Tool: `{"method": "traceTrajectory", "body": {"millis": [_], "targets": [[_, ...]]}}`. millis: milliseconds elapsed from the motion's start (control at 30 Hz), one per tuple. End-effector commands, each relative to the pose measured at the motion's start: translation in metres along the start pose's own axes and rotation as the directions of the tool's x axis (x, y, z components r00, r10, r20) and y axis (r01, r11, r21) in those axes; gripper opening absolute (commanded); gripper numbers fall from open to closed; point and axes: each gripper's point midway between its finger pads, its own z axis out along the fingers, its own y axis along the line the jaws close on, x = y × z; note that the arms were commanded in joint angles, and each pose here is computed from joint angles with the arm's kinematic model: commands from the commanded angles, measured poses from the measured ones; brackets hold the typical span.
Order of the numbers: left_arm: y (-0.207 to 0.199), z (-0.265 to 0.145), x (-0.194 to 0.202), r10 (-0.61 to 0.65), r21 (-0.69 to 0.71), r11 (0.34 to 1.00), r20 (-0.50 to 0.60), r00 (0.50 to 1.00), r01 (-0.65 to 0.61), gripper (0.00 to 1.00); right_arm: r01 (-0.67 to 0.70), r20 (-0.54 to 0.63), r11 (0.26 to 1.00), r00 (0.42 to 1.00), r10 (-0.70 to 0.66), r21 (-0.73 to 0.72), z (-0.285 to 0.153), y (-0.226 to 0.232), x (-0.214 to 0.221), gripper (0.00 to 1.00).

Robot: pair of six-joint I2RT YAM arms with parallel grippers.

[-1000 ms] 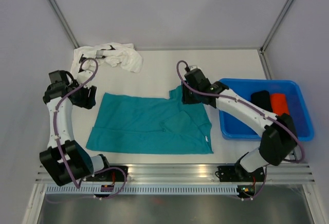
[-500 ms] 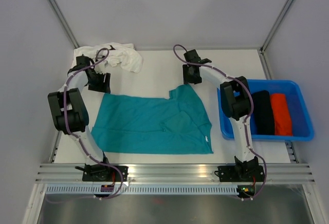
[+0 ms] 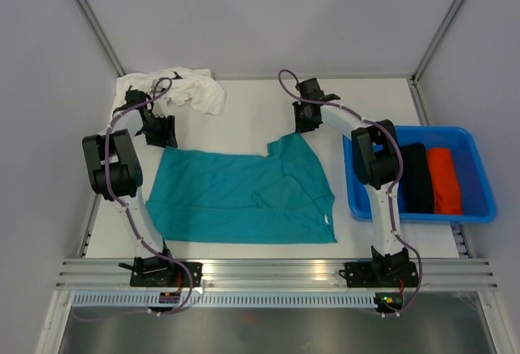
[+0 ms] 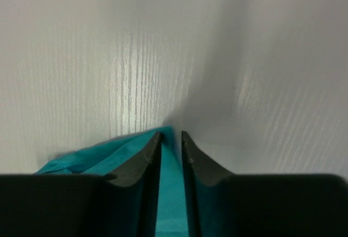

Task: Roll the t-shirts
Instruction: Fold the tshirt

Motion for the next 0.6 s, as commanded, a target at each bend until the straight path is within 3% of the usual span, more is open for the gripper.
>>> {"method": "traceTrajectory", "body": {"millis": [0, 300, 367, 400, 467, 567], "targets": [[-0.006, 0.005, 0.001, -0.044, 0.046, 0.998, -0.003, 0.999, 0.045, 0.52, 0.017, -0.055, 0.999, 0.998, -0.019, -0.047, 0.0, 0.005, 0.023, 0.22], [-0.02, -0.013, 0.012, -0.017, 0.084, 0.996, -0.006, 1.0, 0.017, 0.44, 0.032, -0.011, 0.995, 0.999, -0.033, -0.09, -0.021, 0.013, 0.013, 0.01], [-0.024, -0.018, 0.012, -0.008, 0.093, 0.996, -0.002, 1.0, 0.008, 0.41, 0.036, 0.001, 0.996, 0.999, -0.036, -0.086, -0.027, 0.013, 0.011, 0.0], [-0.025, -0.02, 0.011, -0.005, 0.092, 0.996, 0.001, 1.0, 0.005, 0.42, 0.035, 0.009, 0.996, 0.999, -0.034, -0.084, -0.029, 0.013, 0.009, 0.0], [-0.023, -0.021, 0.011, -0.005, 0.084, 0.996, -0.002, 1.0, 0.005, 0.58, 0.037, 0.011, 0.995, 0.999, -0.036, -0.088, -0.031, 0.014, 0.01, 0.0], [-0.016, -0.025, 0.006, -0.017, 0.061, 0.998, 0.013, 1.0, 0.016, 0.61, 0.033, 0.004, 0.996, 0.999, -0.033, -0.085, -0.029, 0.013, 0.013, 0.01]]}}
